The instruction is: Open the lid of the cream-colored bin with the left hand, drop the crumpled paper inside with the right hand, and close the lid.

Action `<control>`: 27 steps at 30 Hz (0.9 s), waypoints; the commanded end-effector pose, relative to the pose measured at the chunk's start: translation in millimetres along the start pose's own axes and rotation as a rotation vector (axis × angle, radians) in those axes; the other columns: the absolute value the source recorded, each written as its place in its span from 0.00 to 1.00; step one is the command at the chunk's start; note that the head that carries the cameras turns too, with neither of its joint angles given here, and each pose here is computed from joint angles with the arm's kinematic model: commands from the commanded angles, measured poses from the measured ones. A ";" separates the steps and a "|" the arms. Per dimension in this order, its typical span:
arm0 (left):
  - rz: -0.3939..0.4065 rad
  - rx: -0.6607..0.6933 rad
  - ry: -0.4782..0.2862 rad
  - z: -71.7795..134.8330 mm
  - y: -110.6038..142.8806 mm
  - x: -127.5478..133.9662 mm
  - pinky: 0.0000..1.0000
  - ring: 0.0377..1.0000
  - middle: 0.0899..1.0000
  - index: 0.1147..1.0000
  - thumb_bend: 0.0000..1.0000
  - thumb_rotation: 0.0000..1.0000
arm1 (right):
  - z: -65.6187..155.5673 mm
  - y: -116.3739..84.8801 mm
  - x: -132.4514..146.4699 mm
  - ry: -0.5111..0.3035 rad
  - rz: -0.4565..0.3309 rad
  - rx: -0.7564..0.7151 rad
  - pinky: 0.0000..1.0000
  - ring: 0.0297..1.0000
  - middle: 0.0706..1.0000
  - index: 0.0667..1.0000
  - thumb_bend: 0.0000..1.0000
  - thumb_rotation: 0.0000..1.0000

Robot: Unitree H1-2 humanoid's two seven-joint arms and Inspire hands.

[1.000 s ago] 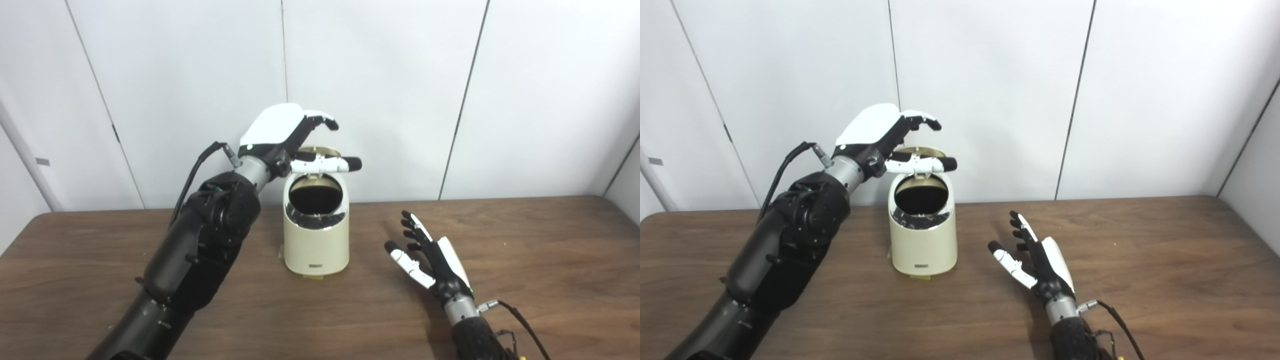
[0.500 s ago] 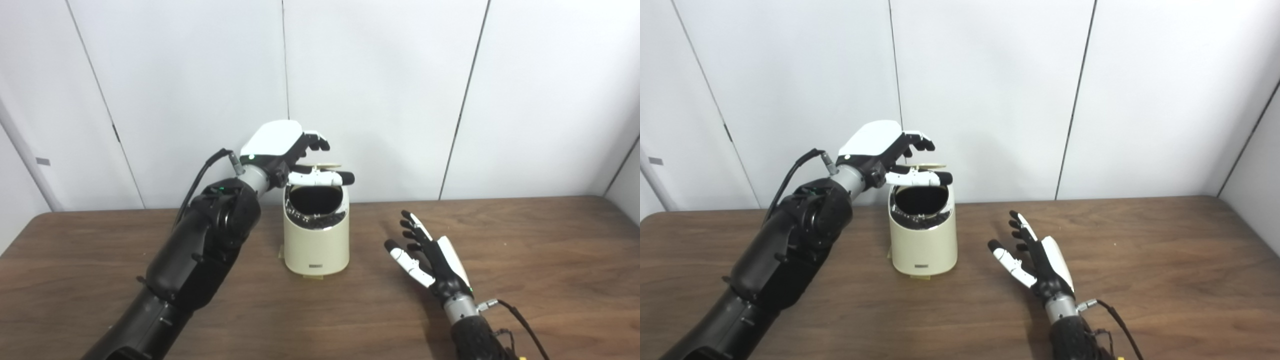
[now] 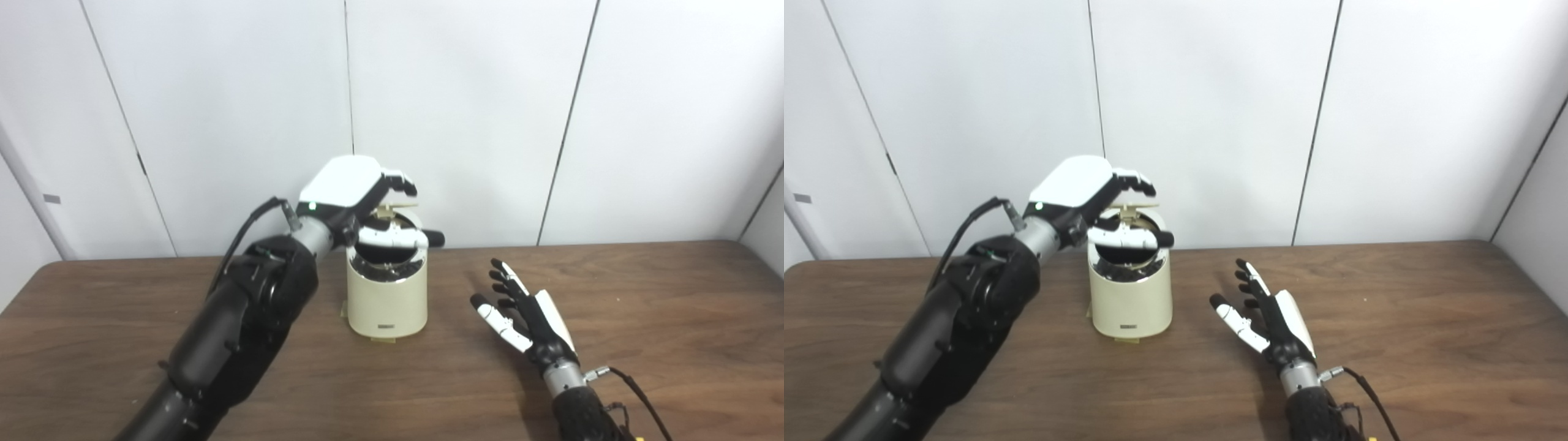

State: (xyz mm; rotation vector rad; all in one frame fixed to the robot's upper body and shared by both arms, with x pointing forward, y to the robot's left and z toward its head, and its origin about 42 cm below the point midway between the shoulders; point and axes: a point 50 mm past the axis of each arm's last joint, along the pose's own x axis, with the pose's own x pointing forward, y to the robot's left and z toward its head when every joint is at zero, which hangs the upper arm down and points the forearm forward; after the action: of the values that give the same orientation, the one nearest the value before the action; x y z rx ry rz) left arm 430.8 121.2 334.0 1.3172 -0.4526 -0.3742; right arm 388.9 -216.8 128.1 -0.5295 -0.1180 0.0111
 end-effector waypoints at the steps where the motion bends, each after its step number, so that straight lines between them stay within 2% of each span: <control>1: 0.036 0.044 -0.008 3.0 10.7 -1.7 0.78 0.84 0.80 0.76 0.96 0.94 | 12.5 -5.0 7.9 -0.043 -0.007 0.003 0.78 0.86 0.90 0.94 0.40 0.81; 3: 0.018 0.062 0.001 -0.5 -0.5 -4.0 0.82 0.85 0.78 0.76 0.96 0.96 | 12.6 -5.5 7.9 -0.045 -0.005 0.008 0.78 0.87 0.90 0.94 0.40 0.82; 8: -0.032 0.140 0.010 -6.8 -24.2 -9.5 0.81 0.83 0.76 0.76 0.97 0.98 | 13.4 -6.6 7.1 -0.043 -0.005 0.028 0.79 0.87 0.90 0.95 0.41 0.83; 14: -0.116 0.131 0.046 -16.0 -48.2 -14.0 0.82 0.83 0.78 0.77 0.95 0.96 | 15.2 -8.0 5.5 -0.033 -0.002 0.037 0.80 0.88 0.91 0.95 0.40 0.83; 20: -0.130 0.122 0.071 -30.1 -70.9 -16.3 0.80 0.82 0.77 0.75 0.95 0.92 | 16.2 -9.6 3.5 -0.026 -0.001 0.043 0.81 0.88 0.91 0.94 0.41 0.84; 27: -0.156 0.124 0.100 -38.3 -80.2 -16.9 0.80 0.81 0.76 0.75 0.93 0.92 | 18.9 -10.3 2.1 -0.021 0.007 0.044 0.81 0.89 0.91 0.94 0.43 0.84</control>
State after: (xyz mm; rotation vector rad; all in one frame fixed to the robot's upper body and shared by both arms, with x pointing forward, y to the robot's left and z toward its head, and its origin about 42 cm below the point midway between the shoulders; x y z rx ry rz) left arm 427.4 127.2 268.5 1.4381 -0.4314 -0.3879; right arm 381.1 -217.3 132.0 -0.4915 -0.0793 0.0327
